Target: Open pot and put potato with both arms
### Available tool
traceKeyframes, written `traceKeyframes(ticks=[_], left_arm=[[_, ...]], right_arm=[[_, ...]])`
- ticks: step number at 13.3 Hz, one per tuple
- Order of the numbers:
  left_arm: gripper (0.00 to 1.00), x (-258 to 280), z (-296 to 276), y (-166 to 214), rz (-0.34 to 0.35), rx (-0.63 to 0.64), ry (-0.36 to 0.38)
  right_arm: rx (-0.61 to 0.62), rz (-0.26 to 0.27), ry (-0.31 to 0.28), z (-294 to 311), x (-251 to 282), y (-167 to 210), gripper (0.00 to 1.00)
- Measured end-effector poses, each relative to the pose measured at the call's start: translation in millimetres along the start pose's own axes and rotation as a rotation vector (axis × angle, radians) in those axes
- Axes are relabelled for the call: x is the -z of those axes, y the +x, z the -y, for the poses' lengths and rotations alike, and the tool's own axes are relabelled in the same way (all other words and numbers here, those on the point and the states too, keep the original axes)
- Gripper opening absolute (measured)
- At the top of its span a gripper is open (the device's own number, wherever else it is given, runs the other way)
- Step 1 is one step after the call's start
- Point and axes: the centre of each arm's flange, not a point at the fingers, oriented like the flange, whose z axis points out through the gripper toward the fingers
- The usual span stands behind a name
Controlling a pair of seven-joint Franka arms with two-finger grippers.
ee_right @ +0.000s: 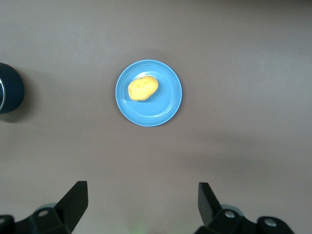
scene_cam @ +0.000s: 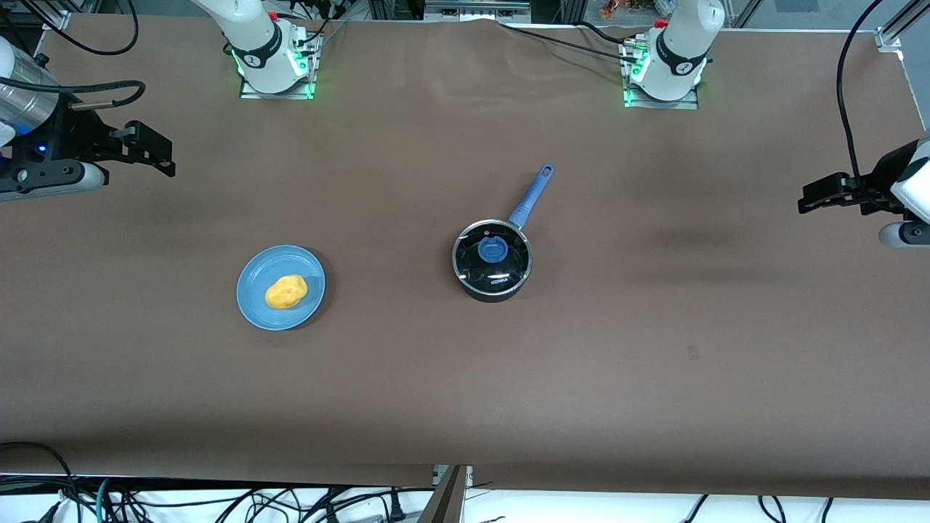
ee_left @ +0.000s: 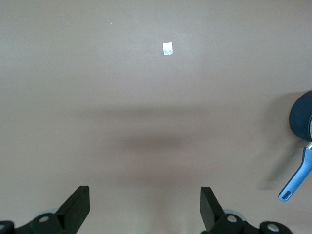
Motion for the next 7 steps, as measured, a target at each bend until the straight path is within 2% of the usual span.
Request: traceKeyframes(ticks=[5,7], left_arm=[[1.0,-2.6,1.1,1.3,0.005,-0.001,0.0],[1.0,-6.8,0.0,3.0,0.015,-0.003,0.0]], right_arm=[[0.006,-0.006,0.0,3.0,1.7,-0.3,1.0],[0.002,-0.029,0.0,0.7,4.1,1.9,1.0]])
